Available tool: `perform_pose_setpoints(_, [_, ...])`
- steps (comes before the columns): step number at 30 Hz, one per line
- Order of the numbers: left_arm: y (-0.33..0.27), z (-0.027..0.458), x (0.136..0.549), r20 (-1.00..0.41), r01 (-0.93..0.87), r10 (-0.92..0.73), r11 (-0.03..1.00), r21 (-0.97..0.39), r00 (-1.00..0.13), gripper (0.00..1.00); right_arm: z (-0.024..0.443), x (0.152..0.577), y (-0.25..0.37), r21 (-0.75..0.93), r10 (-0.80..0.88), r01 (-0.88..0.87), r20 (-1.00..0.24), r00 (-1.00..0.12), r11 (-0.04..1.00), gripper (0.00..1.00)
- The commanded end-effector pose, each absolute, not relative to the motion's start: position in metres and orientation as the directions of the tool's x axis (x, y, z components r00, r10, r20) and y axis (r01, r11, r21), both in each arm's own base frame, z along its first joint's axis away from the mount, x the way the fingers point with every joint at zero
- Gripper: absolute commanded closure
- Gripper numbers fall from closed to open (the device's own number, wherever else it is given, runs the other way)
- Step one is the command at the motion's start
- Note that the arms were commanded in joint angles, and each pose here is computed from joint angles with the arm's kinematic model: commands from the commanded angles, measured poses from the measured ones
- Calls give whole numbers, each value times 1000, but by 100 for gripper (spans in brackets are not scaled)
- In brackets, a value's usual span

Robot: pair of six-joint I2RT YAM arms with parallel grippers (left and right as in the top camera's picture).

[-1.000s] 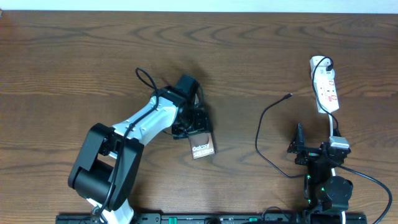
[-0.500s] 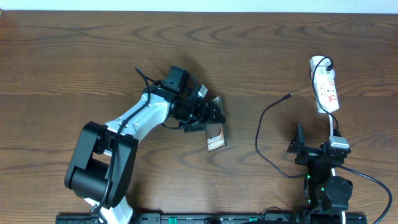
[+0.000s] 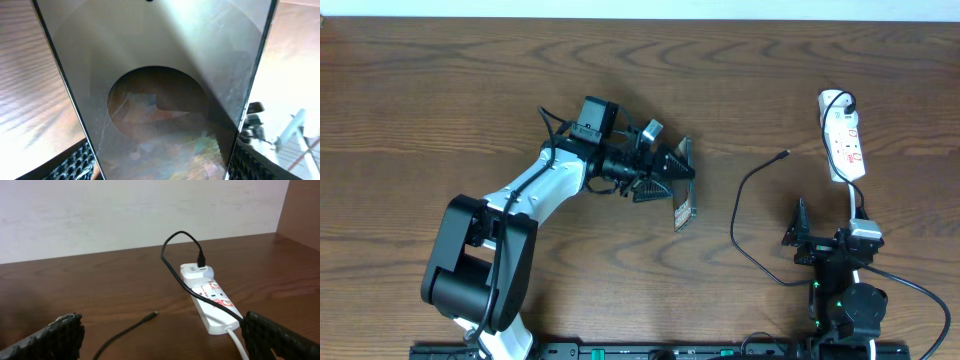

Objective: Plug charger to phone and switch on socket

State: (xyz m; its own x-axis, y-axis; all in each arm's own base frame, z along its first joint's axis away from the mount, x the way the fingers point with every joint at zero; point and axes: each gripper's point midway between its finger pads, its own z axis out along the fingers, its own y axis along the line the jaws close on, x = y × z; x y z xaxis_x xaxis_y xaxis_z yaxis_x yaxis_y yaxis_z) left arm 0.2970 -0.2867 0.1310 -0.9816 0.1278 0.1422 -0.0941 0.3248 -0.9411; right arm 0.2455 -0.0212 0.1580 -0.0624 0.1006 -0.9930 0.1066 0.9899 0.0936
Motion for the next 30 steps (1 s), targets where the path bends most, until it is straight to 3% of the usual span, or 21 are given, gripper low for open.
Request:
perform_pose_setpoints(1, [-289,158,293,262,-221,136,259,-940,-955,28,157,246,-19,85,91,97,-994,-63,992,1])
perform_pose_setpoints(10, [-289,173,316,395,-374,57,223,-900,-917,28,157,246,-19,85,91,97,-994,-63,992,1])
perform_pose_setpoints(12, [-286,178,323,415,-399,38,207,-893,-909,33,157,246,-19,85,91,97,-994,-64,992,1])
perform_pose_setpoints(30, [-272,189,346,413,-411,-18,154,-898,-910,33,157,246,-19,85,91,97,-994,-63,992,1])
